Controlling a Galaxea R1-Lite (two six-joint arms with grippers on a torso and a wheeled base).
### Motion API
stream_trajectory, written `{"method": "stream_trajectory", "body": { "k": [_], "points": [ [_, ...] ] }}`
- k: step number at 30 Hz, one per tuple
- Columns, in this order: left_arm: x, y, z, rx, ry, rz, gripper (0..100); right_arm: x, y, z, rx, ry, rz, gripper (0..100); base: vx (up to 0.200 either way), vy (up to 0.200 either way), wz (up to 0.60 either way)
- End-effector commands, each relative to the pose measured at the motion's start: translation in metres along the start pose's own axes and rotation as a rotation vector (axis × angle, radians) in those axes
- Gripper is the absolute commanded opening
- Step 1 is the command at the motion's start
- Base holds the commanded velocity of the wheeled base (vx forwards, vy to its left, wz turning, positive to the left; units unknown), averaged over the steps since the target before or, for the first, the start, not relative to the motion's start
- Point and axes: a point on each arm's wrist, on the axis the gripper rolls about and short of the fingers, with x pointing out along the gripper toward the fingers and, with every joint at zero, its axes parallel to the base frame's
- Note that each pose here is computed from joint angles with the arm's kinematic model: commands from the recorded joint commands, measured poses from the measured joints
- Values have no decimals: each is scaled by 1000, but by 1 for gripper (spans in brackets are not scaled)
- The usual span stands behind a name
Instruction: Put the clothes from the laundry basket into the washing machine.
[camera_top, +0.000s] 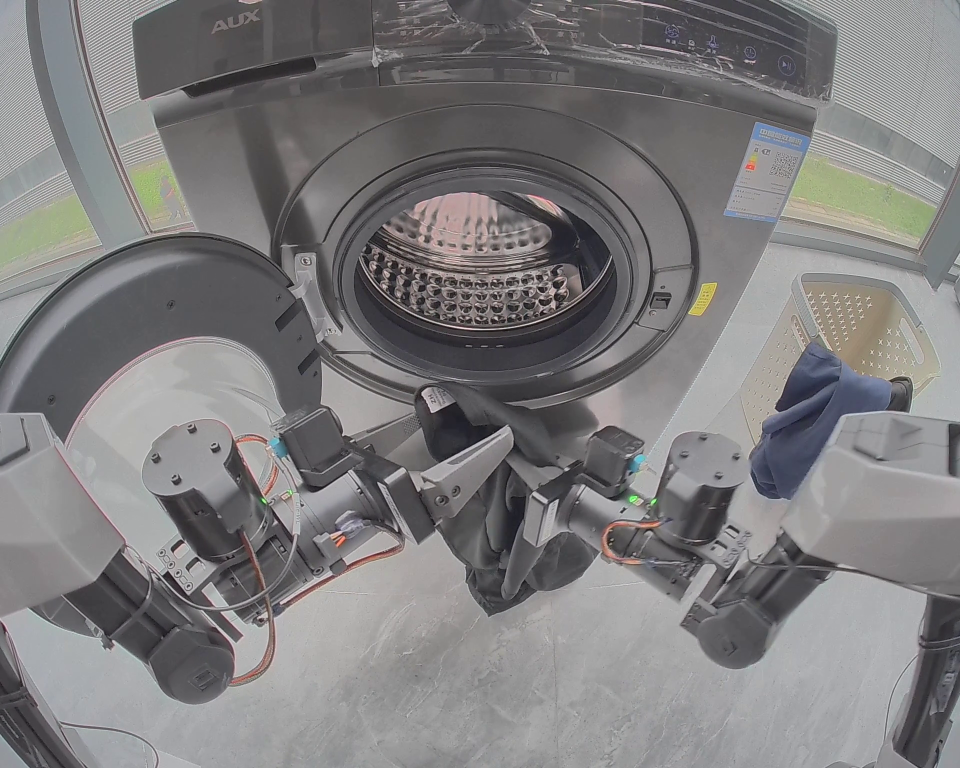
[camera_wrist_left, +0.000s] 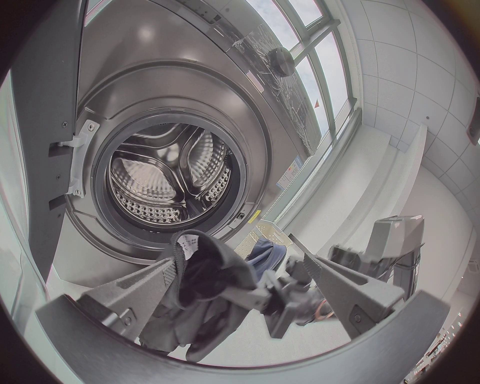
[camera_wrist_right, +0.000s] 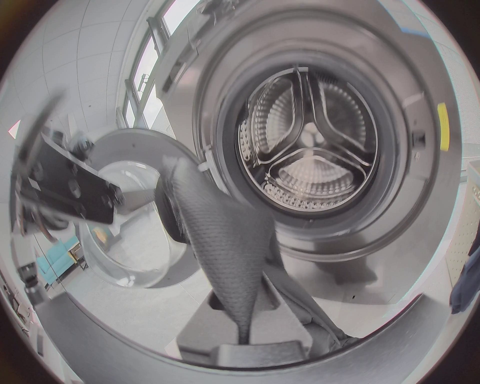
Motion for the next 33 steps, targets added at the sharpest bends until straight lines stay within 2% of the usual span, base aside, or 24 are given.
{"method": "stream_trajectory", "body": {
  "k": [1,4,9,18,21,28,30,33],
  "points": [
    [-6,-4,7,4,-17,-2,100,-53,10,72,13,-109,1,0,0,0,0],
    [-8,-7,13,5,-36,-12,100,-63,10,76,25,-115,1,0,0,0,0],
    [-13,-8,13,2,-28,-12,100,-77,9,66,89,-83,1,0,0,0,0],
    [-15,-7,12,-21,-21,-4,100,-74,5,68,91,-115,-54,0,0,0,0],
    [-30,-8,3,-33,32,12,100,-69,3,75,97,-150,-91,0,0,0,0],
    [-36,-6,-12,-42,98,26,100,-64,1,76,98,-165,-100,0,0,0,0],
    [-34,-3,-22,-37,139,38,100,-62,1,78,100,-173,-99,0,0,0,0],
    [-30,5,-43,5,212,56,100,-61,4,80,116,-182,-89,0,0,0,0]
  ]
}}
